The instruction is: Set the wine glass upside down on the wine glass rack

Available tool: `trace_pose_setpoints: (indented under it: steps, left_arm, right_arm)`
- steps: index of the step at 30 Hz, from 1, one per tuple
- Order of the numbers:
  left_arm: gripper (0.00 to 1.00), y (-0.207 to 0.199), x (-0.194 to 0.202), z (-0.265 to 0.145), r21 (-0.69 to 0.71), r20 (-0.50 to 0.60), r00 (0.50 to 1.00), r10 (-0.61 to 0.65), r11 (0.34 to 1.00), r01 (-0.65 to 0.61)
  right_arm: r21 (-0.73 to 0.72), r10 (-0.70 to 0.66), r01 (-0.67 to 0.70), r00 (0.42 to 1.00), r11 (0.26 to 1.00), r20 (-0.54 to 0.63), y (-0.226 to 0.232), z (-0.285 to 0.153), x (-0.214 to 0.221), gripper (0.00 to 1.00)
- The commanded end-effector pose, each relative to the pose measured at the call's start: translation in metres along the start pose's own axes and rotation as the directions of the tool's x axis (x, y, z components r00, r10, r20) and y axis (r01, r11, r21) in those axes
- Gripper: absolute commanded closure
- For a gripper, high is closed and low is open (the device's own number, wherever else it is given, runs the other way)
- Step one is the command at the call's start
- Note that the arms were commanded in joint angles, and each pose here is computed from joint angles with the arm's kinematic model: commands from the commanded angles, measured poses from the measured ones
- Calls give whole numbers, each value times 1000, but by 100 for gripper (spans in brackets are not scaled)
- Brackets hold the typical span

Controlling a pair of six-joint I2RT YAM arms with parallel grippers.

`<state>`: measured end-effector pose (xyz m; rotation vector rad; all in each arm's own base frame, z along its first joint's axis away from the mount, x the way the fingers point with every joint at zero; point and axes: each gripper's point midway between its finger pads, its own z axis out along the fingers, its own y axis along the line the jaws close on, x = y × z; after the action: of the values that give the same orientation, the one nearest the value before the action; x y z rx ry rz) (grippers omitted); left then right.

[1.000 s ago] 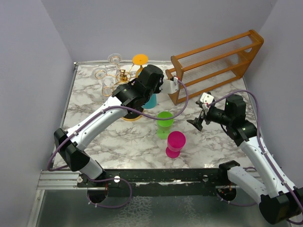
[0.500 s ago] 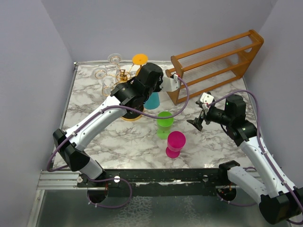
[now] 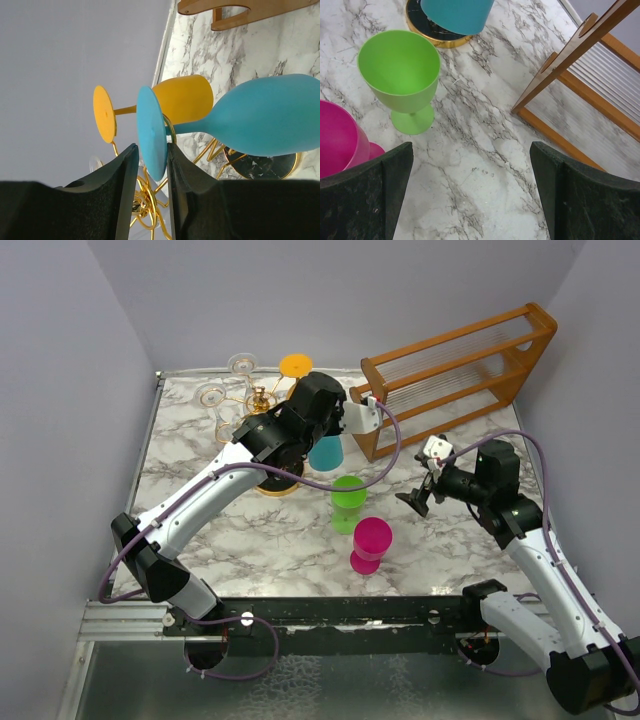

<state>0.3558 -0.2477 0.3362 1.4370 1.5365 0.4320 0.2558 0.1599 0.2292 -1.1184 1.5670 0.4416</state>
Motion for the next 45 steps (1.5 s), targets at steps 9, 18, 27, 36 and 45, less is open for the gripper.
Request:
trace_pose_setpoints:
  steps: [9,18,27,36,45]
  left_arm:
    - [65,4,-16,-19,30,87,995,-55,998,52]
    - [60,2,-23,-27,61,124,988,-88,995,81]
    - [29,7,-39,-57,122,242,947,-213,975,188]
    - [2,66,1,-91,21,313,841,-442,888,459]
    - [1,108,48,-112,-187,307,796,-522,787,588]
  right_arm:
    - [6,-16,16,1000,1000,20,-2,0,-2,1]
    - [7,-19,19,1000,1000,16,-3,1,-1,1]
    - [-123,-1,-5,999,992,-47,-8,9,-17,4]
    - [-279,87,-121,987,953,-132,9,40,-32,14]
    - [-312,23,-115,958,943,-286,42,86,-22,19]
